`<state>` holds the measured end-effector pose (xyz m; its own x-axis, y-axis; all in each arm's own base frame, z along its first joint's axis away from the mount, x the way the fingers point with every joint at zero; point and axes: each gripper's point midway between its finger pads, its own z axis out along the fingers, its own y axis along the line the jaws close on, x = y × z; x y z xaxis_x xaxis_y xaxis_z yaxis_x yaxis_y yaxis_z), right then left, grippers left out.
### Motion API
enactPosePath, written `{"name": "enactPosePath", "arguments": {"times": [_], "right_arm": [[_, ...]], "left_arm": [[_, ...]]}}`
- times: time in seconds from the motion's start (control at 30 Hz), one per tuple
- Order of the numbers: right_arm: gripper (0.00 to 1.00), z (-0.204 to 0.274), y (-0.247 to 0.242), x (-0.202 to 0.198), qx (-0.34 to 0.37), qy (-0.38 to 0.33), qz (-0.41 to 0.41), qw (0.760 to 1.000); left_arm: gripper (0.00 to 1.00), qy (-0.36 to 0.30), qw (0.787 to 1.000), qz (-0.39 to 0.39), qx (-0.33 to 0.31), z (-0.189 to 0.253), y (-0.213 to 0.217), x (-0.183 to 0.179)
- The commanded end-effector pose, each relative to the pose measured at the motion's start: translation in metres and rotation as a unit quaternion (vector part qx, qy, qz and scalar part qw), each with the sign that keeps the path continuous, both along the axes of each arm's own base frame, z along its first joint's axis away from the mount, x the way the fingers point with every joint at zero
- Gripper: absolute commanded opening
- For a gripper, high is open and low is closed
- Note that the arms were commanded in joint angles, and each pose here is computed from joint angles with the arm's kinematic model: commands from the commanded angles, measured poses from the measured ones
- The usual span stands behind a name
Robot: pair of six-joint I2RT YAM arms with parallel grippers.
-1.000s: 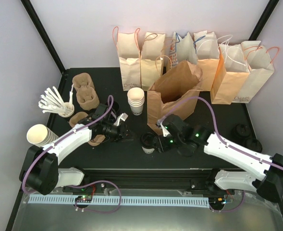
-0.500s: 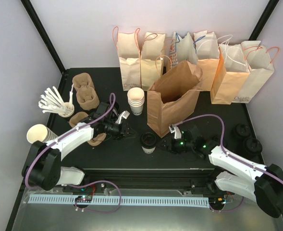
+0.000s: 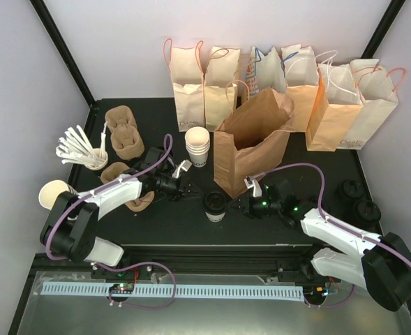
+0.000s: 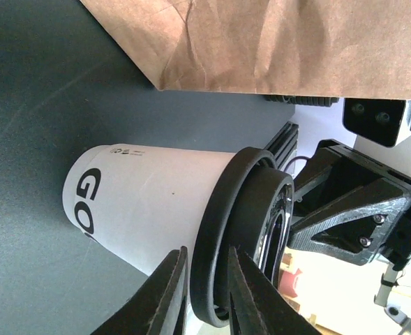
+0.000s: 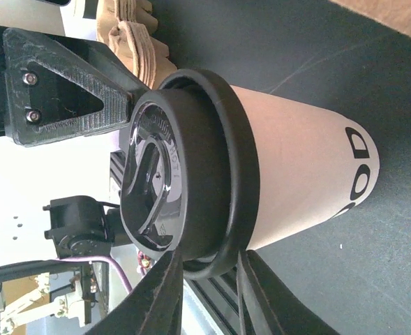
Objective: Pack the takeout coffee
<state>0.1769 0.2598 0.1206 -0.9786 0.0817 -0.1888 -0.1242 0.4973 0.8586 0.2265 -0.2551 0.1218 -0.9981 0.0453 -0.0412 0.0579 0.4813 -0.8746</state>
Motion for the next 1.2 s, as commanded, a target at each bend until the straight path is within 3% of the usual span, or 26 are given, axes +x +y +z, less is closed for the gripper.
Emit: {"name": "enactPosePath", "arguments": {"times": [0.0, 0.17, 1.17], "right_arm": [[0.24, -0.001, -0.002, -0.002, 0.005, -0.004, 0.009, 1.0], [0.19, -0.007, -0.001, -0.001, -0.002, 0.002, 0.015, 1.0], [0.12, -0.073, -0.014, -0.025, -0.075, 0.078, 0.045, 0.993]], "left_arm": [[0.19, -0.011, 1.0, -0.014, -0.025, 0.01, -0.009, 0.002], [0.15, -0.005, 0.999, -0.021, -0.026, 0.006, -0.011, -0.003], [0.09, 0.029, 0.998, -0.05, 0.035, -0.059, -0.014, -0.043]]}}
